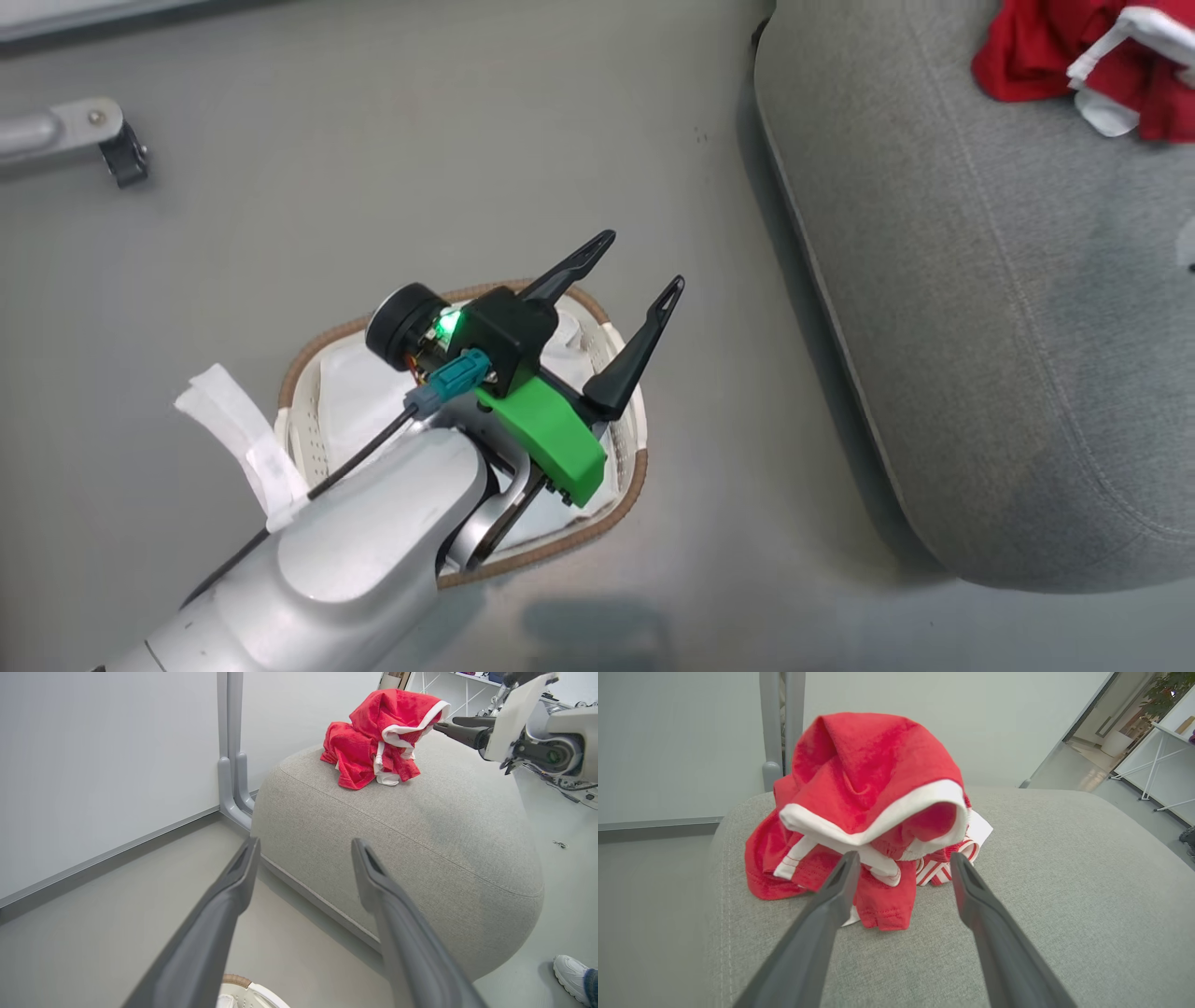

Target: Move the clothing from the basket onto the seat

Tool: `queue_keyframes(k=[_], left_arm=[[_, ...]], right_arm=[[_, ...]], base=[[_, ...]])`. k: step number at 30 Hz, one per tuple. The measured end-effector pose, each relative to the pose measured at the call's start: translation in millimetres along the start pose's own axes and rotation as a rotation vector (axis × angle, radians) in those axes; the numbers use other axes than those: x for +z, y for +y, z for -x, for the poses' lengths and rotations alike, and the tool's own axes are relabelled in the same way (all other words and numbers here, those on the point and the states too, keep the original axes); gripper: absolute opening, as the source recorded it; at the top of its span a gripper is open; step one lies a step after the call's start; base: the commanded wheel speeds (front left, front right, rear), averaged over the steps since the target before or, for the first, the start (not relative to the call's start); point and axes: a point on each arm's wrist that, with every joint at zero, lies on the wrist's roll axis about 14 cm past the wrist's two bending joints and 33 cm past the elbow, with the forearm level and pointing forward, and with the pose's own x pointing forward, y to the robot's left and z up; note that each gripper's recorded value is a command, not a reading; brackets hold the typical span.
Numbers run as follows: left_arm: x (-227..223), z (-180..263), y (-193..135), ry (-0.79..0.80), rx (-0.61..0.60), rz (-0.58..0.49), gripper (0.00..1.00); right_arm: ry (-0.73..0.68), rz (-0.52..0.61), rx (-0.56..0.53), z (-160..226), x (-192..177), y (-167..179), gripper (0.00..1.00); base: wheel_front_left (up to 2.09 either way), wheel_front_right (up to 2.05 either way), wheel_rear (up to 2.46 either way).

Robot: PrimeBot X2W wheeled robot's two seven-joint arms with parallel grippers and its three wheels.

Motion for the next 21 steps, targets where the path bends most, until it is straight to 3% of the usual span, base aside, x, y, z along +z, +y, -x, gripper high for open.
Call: queue_keyframes(k=[5, 14, 21], left_arm=[[11.3, 8.2, -5.3, -0.023, 0.037, -0.003, 1.0], [35.0, 35.6, 7.6, -0.08, 0.191, 0.003, 1.0], [51.3, 83.7, 40.7, -0.151, 0.403, 0.001, 1.0]], right_arm=[[-0.05, -0.009, 0.025, 25.2, 11.1, -1.9, 1.0], [-0.2, -0.047, 0.057, 45.3, 68.1, -2.0, 1.0], [-0.247, -0.107, 0.177, 55.1, 84.1, 57.4, 1.0]], base=[[0.0, 0.0, 0.0], [0.0, 0.0, 0.0], [0.0, 0.0, 0.0]])
